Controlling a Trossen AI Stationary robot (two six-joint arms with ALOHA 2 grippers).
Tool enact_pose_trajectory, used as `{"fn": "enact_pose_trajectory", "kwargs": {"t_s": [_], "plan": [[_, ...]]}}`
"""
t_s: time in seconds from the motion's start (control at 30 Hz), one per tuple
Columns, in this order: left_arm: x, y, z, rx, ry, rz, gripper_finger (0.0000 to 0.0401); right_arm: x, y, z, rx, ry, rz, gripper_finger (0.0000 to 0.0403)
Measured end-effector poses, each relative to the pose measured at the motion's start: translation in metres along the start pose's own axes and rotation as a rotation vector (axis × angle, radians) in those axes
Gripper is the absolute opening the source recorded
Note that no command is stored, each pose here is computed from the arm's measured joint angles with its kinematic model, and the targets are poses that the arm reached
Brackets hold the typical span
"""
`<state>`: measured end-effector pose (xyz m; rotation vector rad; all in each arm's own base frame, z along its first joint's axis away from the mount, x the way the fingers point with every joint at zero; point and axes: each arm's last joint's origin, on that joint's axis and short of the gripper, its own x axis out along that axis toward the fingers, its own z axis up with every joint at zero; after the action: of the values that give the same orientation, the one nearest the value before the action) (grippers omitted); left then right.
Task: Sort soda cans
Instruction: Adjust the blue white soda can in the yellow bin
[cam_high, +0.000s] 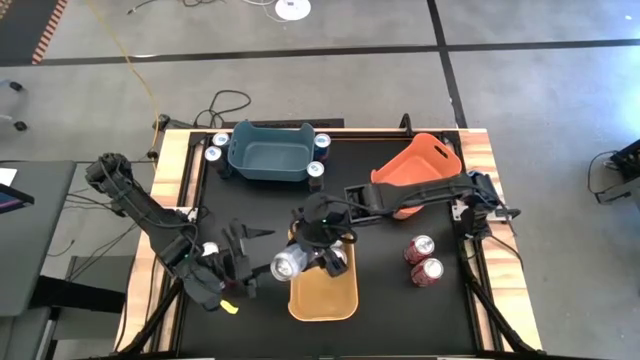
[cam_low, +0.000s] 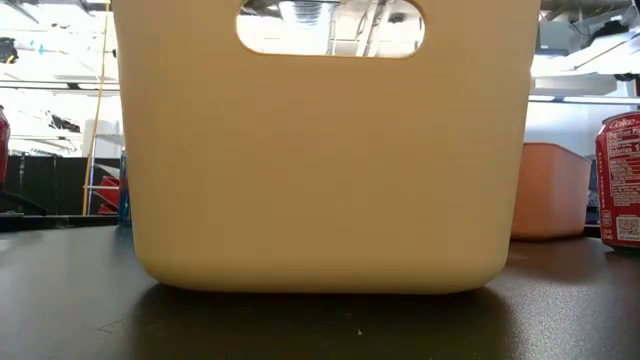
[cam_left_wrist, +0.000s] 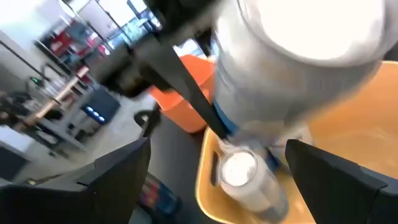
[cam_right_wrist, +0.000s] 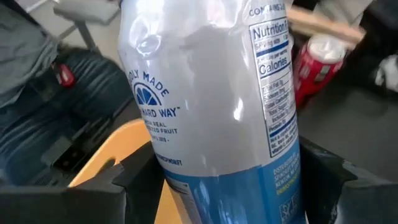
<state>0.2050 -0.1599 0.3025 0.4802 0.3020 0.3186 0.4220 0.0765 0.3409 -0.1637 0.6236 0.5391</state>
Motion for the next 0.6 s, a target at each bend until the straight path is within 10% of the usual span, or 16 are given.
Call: {"fn": "enact_pose_trajectory", "kwargs": {"t_s": [0.6], "plan": [[0.014, 0.002, 0.010, -0.010, -0.101, -0.285, 0.0368, 0.016, 0.001, -0.013, -0.047, 0.006, 0.047, 0.0292]]}}
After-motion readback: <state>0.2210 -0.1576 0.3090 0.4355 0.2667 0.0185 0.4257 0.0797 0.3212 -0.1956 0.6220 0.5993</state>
